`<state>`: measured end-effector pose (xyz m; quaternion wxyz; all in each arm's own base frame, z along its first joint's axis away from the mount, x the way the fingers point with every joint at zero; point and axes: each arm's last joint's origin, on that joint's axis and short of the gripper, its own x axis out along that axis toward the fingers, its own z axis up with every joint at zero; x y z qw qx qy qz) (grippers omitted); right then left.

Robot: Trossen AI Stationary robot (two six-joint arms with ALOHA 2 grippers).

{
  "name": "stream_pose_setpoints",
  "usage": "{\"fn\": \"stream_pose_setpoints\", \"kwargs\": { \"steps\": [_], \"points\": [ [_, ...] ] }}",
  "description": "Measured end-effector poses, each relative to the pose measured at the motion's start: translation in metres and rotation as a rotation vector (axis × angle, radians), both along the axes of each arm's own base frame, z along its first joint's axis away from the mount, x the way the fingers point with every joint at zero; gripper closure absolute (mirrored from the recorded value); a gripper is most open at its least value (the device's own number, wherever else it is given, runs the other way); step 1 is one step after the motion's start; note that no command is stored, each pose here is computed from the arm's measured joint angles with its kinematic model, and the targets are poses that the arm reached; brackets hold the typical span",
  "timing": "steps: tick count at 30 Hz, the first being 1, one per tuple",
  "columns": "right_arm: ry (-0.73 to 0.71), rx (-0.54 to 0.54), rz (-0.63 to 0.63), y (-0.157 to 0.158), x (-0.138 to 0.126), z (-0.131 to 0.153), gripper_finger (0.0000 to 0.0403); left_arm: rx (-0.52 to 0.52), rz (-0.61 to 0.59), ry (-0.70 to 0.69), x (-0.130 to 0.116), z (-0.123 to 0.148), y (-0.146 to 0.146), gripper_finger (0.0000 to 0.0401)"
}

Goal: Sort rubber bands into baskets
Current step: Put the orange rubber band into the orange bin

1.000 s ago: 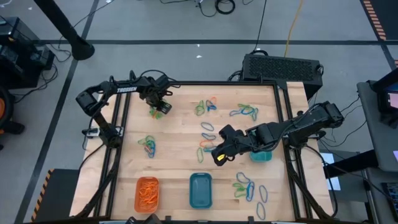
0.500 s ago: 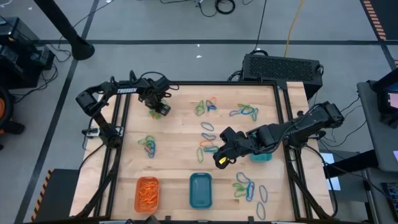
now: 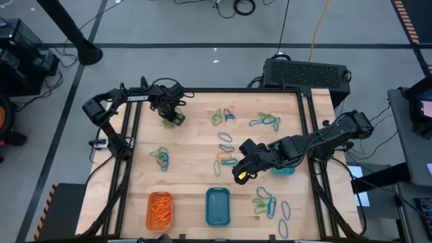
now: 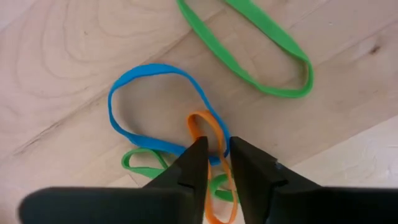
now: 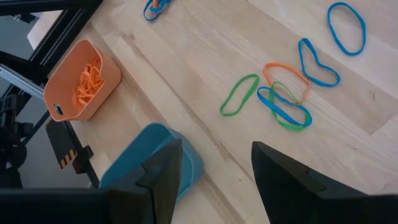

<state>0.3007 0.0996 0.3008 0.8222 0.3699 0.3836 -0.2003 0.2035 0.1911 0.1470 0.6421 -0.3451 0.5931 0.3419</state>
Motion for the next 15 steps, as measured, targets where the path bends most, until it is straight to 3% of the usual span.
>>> {"fn": "stream_pose_setpoints", "kwargs": {
  "steps": [7,12,15],
  "points": [
    [0.0,-0.004,0.005,0.0,0.0,0.0,0.0218,0.044,-0.021,-0.047,0.002,0.013,-0.003,0.0391],
    [0.004,-0.024,0.029,0.0,0.0,0.0,0.0218,0.098,-0.058,-0.113,0.004,0.036,-0.015,0.0394],
    [0.009,-0.042,0.05,0.0,0.0,0.0,0.0218,0.071,-0.102,-0.165,0.004,0.05,-0.029,0.0393]
  ]
}}
